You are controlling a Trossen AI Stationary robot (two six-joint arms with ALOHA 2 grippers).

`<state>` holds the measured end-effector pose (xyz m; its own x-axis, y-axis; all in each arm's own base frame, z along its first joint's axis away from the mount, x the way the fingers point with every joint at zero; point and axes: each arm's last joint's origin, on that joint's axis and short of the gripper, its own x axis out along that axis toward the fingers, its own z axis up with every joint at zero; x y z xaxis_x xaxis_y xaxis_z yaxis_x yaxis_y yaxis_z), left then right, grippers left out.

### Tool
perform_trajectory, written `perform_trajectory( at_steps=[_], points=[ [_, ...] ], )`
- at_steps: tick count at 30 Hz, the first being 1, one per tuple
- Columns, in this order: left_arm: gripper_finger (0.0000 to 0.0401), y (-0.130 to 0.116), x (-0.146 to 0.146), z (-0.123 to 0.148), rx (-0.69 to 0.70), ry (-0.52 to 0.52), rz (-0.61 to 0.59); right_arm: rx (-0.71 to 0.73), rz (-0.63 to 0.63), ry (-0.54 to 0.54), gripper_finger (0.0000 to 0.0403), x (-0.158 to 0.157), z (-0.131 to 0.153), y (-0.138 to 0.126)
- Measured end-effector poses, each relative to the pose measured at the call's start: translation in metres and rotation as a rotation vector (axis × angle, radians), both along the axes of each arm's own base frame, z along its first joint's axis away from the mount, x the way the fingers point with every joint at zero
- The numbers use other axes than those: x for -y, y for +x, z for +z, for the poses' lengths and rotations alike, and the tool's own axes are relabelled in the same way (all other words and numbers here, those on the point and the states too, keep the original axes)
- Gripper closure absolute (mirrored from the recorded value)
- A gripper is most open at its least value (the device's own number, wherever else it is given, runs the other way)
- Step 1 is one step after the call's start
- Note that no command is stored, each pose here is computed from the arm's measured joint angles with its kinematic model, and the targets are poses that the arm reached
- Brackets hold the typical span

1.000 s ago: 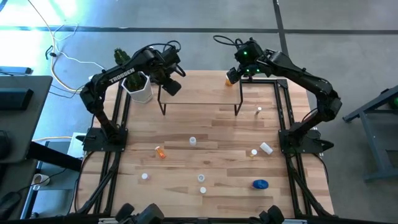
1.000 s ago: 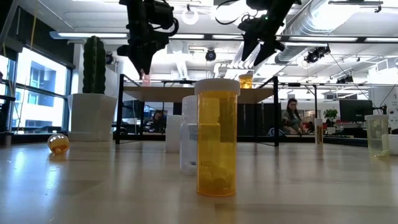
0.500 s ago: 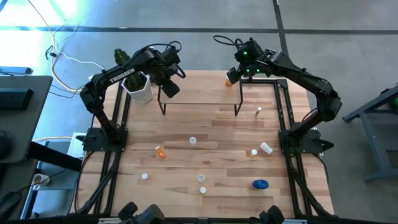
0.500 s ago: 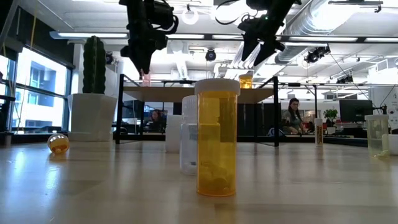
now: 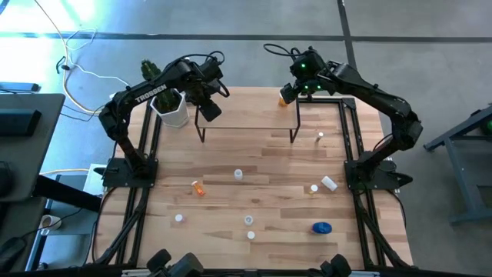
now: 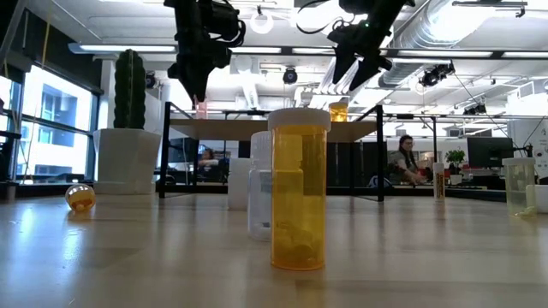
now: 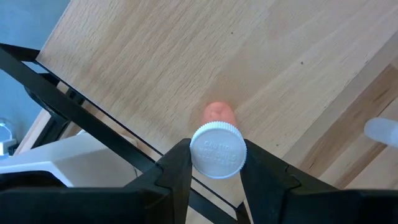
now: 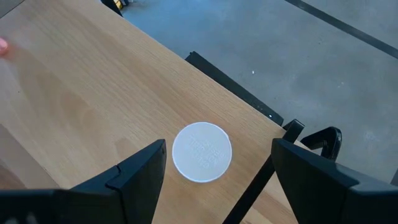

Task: Pick and place medicine bottles onto shelf by color
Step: Put the top pink pill bottle on the shelf, then put the bottom left white pill bottle on the shelf

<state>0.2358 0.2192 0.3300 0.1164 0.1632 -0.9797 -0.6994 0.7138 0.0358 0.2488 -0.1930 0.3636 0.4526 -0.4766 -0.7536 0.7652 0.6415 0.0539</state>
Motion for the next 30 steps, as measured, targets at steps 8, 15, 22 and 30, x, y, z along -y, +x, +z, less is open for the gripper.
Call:
perform_trajectory(
  at_steps=[8,15,22,30],
  points=[
    [0.0258,0.0,0.0,0.0,0.0,0.0,0.0,0.0,0.0,0.0,0.0121,0.0,0.0,0.0],
    [0.024,0.0001,0.0,0.0,0.002,-0.001,0.0,0.0,0.0,0.0,0.0121,0.0,0.0,0.0],
    [0.0242,0.0001,0.0,0.0,0.003,-0.002,0.0,0.012,0.002,-0.012,0.0121,0.0007,0.0011,0.0011],
    [0.0242,-0.0012,0.0012,0.0015,0.003,-0.003,0.0,0.019,0.032,-0.028,0.0121,0.0006,0.0022,0.0027]
  ],
)
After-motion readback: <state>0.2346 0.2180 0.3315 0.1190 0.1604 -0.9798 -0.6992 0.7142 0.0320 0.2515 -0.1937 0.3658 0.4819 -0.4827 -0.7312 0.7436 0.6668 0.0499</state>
